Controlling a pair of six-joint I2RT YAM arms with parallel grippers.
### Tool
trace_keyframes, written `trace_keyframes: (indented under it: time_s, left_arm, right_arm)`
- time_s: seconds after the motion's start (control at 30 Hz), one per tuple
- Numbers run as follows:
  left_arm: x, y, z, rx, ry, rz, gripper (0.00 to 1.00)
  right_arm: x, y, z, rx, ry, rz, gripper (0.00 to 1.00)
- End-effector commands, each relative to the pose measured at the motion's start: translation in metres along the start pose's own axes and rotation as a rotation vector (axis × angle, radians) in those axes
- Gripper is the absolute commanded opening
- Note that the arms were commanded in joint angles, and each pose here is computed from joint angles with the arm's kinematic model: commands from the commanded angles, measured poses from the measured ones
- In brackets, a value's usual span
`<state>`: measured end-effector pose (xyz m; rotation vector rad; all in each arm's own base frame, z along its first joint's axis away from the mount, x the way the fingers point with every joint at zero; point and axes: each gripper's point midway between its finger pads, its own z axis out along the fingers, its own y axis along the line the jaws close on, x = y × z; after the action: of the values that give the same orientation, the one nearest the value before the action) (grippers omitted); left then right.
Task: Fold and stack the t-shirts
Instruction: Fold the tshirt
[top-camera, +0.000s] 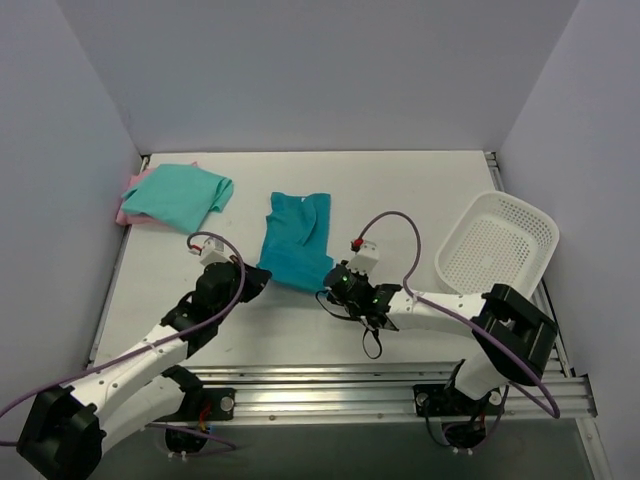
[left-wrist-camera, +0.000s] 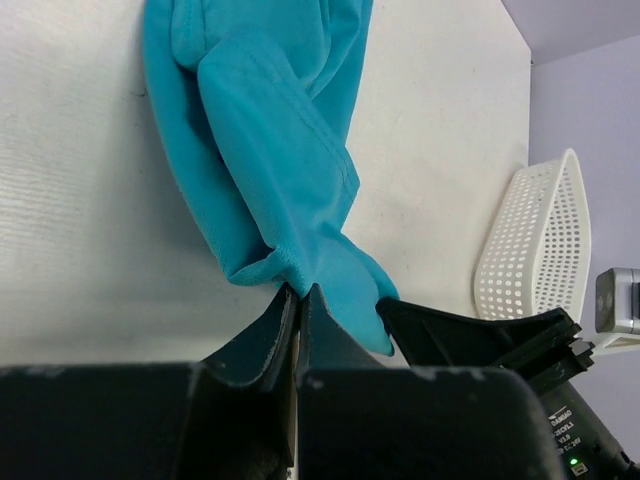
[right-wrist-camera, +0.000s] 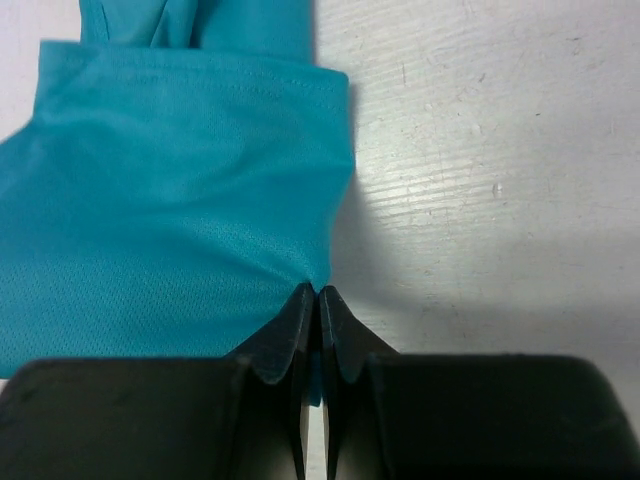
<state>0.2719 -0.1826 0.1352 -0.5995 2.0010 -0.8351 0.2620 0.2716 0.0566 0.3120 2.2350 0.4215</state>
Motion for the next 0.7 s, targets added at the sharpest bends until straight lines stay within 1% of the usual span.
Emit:
trace_keyframes:
  time_s: [0.0, 0.2, 0.23, 0.3, 0.33, 0.4, 0.43, 0.5, 0.67]
  left_arm:
    - [-0.021, 0.013, -0.010, -0.111, -0.074, 0.058, 0.02]
    - [-0.039, -0.006, 0.001, -0.110, -0.118, 0.056, 0.02]
    - [-0.042, -0.011, 0.004, -0.108, -0.126, 0.057, 0.02]
    - [-0.048, -0.017, 0.008, -0.107, -0.140, 0.055, 0.02]
    - [-0.052, -0.018, 0.010, -0.111, -0.148, 0.055, 0.02]
    - [-0.061, -0.028, 0.011, -0.099, -0.172, 0.053, 0.02]
    - [-0.064, -0.029, 0.013, -0.102, -0.176, 0.053, 0.03]
    - [-0.073, -0.038, 0.015, -0.086, -0.185, 0.044, 0.03]
    - [-0.085, -0.042, 0.024, -0.083, -0.210, 0.035, 0.03]
  right_arm:
    - [-0.019, -0.017, -0.005, 0.106, -0.073, -0.032, 0.00]
    - [-0.043, 0.008, 0.003, 0.116, -0.121, -0.066, 0.00]
    - [-0.054, 0.020, 0.003, 0.110, -0.145, -0.058, 0.00]
    - [-0.061, 0.026, 0.009, 0.121, -0.155, -0.079, 0.00]
    - [-0.074, 0.040, 0.008, 0.105, -0.179, -0.064, 0.00]
    - [-0.082, 0.046, 0.015, 0.115, -0.189, -0.078, 0.00]
    - [-0.092, 0.057, 0.015, 0.100, -0.203, -0.067, 0.00]
    - [-0.096, 0.060, 0.024, 0.114, -0.208, -0.085, 0.00]
    - [-0.113, 0.076, 0.042, 0.129, -0.228, -0.105, 0.00]
